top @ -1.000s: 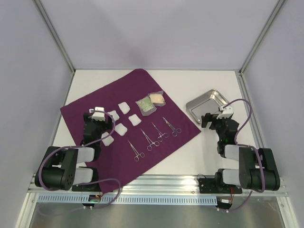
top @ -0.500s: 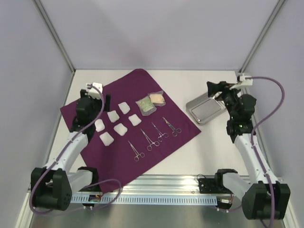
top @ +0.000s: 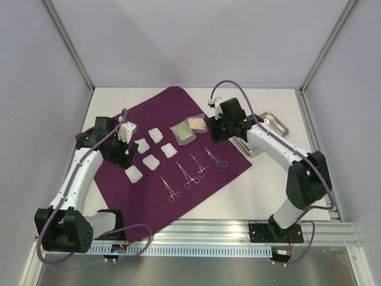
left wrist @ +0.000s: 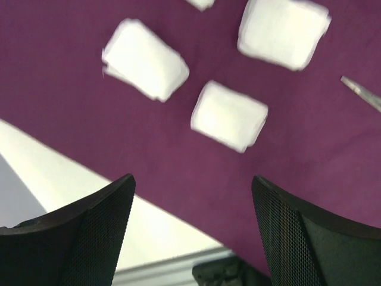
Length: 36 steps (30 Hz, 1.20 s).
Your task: Prepare the surgical pack
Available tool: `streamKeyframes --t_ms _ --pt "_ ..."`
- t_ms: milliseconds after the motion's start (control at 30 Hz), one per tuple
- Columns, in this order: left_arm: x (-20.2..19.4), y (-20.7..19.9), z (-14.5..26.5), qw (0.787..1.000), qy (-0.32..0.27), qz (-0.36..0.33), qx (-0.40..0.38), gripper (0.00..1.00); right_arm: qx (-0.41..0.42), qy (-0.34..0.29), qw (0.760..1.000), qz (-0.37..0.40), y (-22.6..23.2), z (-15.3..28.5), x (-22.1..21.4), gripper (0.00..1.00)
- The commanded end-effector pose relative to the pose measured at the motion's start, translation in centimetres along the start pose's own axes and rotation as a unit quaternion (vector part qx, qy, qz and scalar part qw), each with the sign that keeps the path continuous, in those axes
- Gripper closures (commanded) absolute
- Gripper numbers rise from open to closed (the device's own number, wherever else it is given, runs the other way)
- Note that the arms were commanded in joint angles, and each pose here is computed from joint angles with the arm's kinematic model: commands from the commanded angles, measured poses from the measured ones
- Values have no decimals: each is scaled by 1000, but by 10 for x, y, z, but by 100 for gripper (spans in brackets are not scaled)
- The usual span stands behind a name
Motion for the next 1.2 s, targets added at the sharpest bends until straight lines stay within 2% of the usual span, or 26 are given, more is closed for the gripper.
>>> streamKeyframes --t_ms 0,100,133,233,600,867,1067,1167 --pt "-19 3 31 1000 19 -16 16 12 2 128 990 67 18 -13 -43 45" --pt "-26 7 28 999 26 -14 40 11 5 193 978 76 24 -35 -67 50" --pt "-31 6 23 999 33 -6 38 11 3 203 976 80 26 -37 -67 53" --pt "-43 12 16 996 51 -2 73 11 2 224 971 82 26 -48 -75 53" --pt "-50 16 12 994 48 6 99 9 11 256 963 88 26 -78 -94 56" --pt "-50 15 12 994 45 6 100 7 -29 277 955 105 14 -90 -105 61" --pt "-49 16 13 994 39 6 102 7 -29 284 953 105 13 -92 -111 76" --pt "-49 16 13 994 39 7 104 7 -19 283 953 105 16 -90 -112 90"
Point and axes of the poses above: each gripper's point midway between its finger pads, its own z axis back along the fingers, its own y axis along the line the jaws close on, x = y × z, the point moved 5 cm from there along z, back along the fingers, and after that the axes turned 1 degree about z, right-handed, at the moved point
